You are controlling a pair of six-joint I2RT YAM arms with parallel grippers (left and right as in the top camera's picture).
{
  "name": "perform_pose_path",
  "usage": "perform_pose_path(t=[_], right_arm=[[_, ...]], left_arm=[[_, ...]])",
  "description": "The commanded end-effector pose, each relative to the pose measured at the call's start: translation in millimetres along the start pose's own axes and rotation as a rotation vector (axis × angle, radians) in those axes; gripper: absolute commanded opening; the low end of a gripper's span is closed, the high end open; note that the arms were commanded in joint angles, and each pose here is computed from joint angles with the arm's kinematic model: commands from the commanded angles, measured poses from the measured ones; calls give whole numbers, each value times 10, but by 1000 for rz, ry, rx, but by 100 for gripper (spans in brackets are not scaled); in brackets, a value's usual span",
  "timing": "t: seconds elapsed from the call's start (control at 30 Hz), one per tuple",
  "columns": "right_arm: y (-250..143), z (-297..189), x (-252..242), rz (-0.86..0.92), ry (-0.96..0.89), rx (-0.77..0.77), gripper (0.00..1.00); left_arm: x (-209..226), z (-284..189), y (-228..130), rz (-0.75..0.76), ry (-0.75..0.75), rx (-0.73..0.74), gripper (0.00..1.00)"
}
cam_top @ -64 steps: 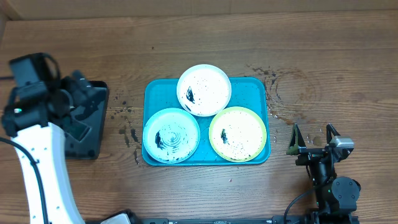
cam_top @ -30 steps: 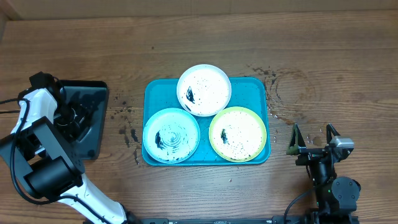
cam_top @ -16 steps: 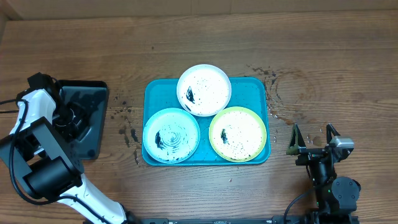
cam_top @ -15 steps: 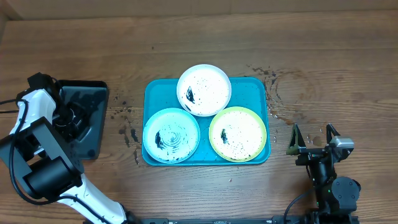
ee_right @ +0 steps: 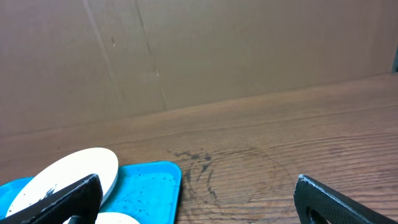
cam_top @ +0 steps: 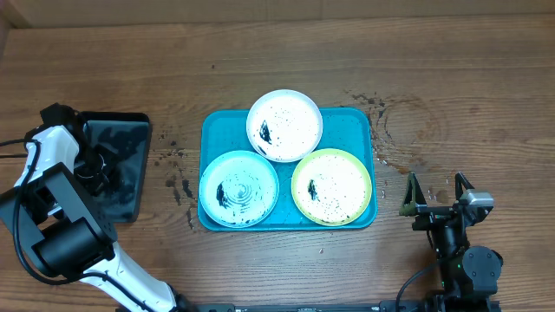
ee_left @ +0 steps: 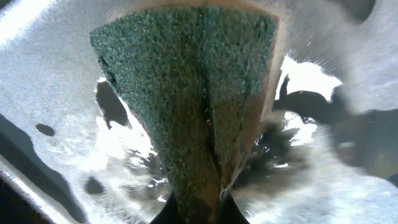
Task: Clean dirty plates on tray and stack at the side
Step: 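Dip and swish the held sponge in the soapy water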
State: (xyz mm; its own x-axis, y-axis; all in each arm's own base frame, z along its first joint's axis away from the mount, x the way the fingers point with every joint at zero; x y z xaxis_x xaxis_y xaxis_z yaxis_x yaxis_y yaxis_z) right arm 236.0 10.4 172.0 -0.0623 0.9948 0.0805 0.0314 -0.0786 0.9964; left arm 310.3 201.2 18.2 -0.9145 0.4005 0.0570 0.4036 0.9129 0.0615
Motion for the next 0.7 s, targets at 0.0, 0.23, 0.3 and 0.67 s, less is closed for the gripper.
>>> perform_pose_path(t=[0.0,0.23,0.3,0.67], right_arm=[[-12,2,-10,7,-4,-6,100],[-12,2,-10,7,-4,-6,100],[-14,2,-11,7,-5,-5,100],[-12,2,-10,7,-4,-6,100]], left_arm=[[58,93,-3,-4,29,6,4],[-9,78,278,-17,16,-125,70],[-53,69,344,-21,-3,-153,81],[-96,14,602,-42,-7,-276,100]])
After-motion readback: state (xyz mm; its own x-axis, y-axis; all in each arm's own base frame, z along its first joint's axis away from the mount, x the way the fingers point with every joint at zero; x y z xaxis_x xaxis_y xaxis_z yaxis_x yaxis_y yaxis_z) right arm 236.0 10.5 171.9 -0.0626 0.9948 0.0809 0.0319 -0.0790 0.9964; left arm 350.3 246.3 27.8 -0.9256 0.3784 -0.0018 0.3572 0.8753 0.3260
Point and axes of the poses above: each gripper's point midway between its finger pads, its own z axis out along the fingers, its own x axis along the line the jaws close on, y = z × x, the point moved 1 cm from there along -z, back along the fingers, and after that the axes turned 7 degrees about -z, right-handed, at the moved point
